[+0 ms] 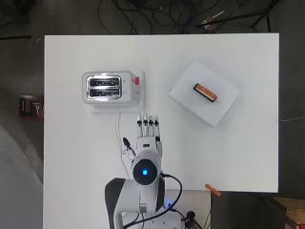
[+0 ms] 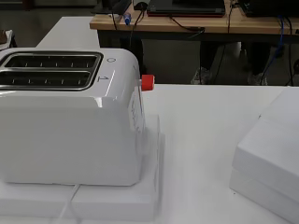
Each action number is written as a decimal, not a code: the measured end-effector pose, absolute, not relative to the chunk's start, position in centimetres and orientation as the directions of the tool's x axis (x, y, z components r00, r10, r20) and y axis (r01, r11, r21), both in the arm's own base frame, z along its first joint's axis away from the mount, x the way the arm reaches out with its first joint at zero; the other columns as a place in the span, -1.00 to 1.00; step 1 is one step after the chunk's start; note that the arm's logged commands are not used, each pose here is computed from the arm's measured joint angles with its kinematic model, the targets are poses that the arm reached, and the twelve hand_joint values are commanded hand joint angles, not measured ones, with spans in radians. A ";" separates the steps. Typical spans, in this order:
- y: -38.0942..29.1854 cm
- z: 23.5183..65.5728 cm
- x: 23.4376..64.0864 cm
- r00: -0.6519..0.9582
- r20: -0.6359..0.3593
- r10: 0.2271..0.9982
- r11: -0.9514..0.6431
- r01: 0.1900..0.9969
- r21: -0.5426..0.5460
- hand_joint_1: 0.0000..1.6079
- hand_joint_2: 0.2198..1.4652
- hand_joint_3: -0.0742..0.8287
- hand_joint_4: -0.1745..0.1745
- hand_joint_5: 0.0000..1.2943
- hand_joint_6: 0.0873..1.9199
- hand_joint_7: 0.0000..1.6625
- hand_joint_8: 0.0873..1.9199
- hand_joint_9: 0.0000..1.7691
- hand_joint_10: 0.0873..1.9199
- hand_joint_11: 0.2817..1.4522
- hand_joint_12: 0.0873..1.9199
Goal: Teleoperate dual arm-hand system to toast a bread
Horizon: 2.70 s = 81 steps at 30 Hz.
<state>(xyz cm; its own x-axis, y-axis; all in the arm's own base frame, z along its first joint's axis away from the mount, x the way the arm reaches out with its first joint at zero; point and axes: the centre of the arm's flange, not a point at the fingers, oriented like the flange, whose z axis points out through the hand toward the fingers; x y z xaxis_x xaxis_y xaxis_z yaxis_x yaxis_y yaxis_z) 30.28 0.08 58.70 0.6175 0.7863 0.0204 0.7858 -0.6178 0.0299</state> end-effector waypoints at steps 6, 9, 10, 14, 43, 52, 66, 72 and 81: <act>-0.1 52.1 28.0 0.620 -0.003 0.785 -0.620 0.785 0.007 -0.99 0.49 -0.83 0.29 -0.71 -1.00 -0.70 -1.00 -0.53 -1.00 -0.72 -1.00; -0.8 50.2 28.1 0.628 -0.001 0.778 -0.628 0.777 -0.035 -0.95 0.53 -0.83 -0.11 -0.57 -1.00 -0.61 -1.00 -0.48 -1.00 -0.67 -1.00; -1.1 50.3 28.4 0.630 0.008 0.776 -0.629 0.776 -0.046 -0.94 0.53 -0.83 -0.22 -0.54 -1.00 -0.59 -1.00 -0.47 -1.00 -0.66 -1.00; -3.1 53.1 31.1 0.648 0.027 0.761 -0.645 0.760 -0.081 -0.87 0.54 -0.83 -0.24 -0.50 -1.00 -0.57 -1.00 -0.45 -1.00 -0.66 -1.00; -26.0 49.1 52.8 0.695 -0.228 0.682 -0.725 0.602 -0.334 -0.89 0.32 -0.86 0.32 -0.34 -1.00 -0.33 -1.00 -0.29 -1.00 -0.70 -1.00; -29.1 42.6 52.5 0.675 -0.201 0.710 -0.686 0.600 -0.410 -0.87 0.27 -0.86 0.29 -0.31 -1.00 -0.34 -1.00 -0.30 -1.00 -0.72 -1.00; -30.4 38.1 52.3 0.615 -0.119 0.779 -0.584 0.645 -0.492 -0.33 0.19 -0.83 0.48 -0.24 -1.00 -0.38 -1.00 -0.33 -1.00 -0.74 -1.00; -31.5 36.8 52.7 0.596 -0.045 0.802 -0.513 0.647 -0.564 0.49 0.49 -0.85 -0.38 0.20 0.26 0.27 -0.18 0.42 -0.77 -0.09 -0.90; -31.7 37.7 51.6 0.677 0.017 0.736 -0.614 0.678 -0.405 0.54 0.52 -0.84 -1.00 0.08 0.31 0.30 -0.07 0.58 -1.00 -0.11 -0.82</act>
